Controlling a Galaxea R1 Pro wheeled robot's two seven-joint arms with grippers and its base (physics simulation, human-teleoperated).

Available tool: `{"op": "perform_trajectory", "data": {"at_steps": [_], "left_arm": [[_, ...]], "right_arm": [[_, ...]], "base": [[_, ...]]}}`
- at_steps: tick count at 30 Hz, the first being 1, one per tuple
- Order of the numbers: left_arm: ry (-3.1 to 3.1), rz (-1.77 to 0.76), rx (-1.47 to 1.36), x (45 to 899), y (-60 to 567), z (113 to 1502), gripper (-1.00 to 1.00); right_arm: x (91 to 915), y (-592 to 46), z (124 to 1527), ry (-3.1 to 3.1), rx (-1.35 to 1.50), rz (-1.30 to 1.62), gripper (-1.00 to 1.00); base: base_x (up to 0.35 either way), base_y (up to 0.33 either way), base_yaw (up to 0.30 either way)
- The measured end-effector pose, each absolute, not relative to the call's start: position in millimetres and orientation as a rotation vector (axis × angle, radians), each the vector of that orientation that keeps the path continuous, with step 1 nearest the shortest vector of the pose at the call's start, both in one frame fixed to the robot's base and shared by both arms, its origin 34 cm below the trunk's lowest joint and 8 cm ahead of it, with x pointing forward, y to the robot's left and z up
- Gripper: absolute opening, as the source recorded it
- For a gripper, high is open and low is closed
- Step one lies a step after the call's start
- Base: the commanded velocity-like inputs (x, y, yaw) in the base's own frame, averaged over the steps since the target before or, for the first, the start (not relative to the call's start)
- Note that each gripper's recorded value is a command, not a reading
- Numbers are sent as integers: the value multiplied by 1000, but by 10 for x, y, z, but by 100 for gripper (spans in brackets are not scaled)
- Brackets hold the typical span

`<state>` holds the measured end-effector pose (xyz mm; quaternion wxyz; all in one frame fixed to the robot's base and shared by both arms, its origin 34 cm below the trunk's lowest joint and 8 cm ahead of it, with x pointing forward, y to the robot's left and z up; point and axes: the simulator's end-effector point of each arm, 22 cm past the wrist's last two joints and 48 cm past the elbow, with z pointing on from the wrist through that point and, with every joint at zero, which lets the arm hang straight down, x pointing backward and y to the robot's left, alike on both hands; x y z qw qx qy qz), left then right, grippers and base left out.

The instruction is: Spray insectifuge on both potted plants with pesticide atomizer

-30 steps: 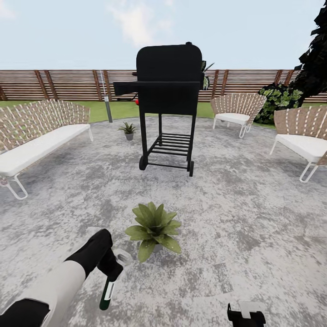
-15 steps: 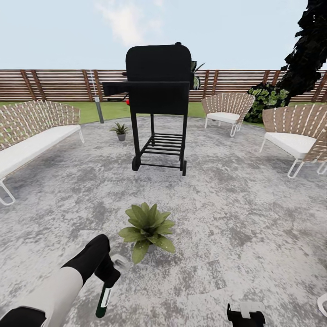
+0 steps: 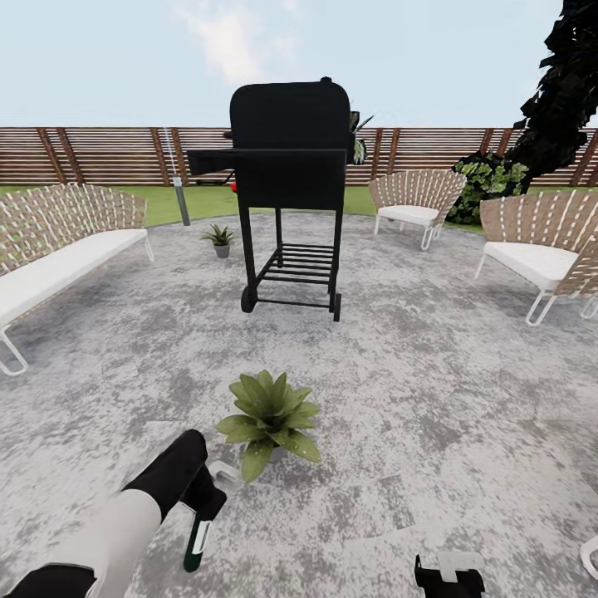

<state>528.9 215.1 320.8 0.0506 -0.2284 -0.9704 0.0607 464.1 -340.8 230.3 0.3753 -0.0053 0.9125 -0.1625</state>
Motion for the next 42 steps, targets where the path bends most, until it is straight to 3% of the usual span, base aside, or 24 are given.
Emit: {"op": "perform_trajectory", "data": {"at_steps": [13, 24, 29, 42], "left_arm": [[-2930, 136, -697, 5135, 2322, 3099, -100], [-2935, 136, -695, 5127, 2310, 3089, -100], [-2986, 19, -718, 5311, 2370, 3133, -100], [-3105, -36, -630, 5637, 2615, 3336, -100]], "right_arm": [[4641, -3409, 2301, 2336, -14, -416, 100], [4641, -3411, 2303, 2335, -13, -416, 100], [4641, -3409, 2304, 2335, -14, -416, 100], [4641, -3424, 2305, 2335, -14, -419, 100]], "base": [[-80, -25, -1], [-131, 135, -234], [-2, 9, -212], [0, 0, -15]]}}
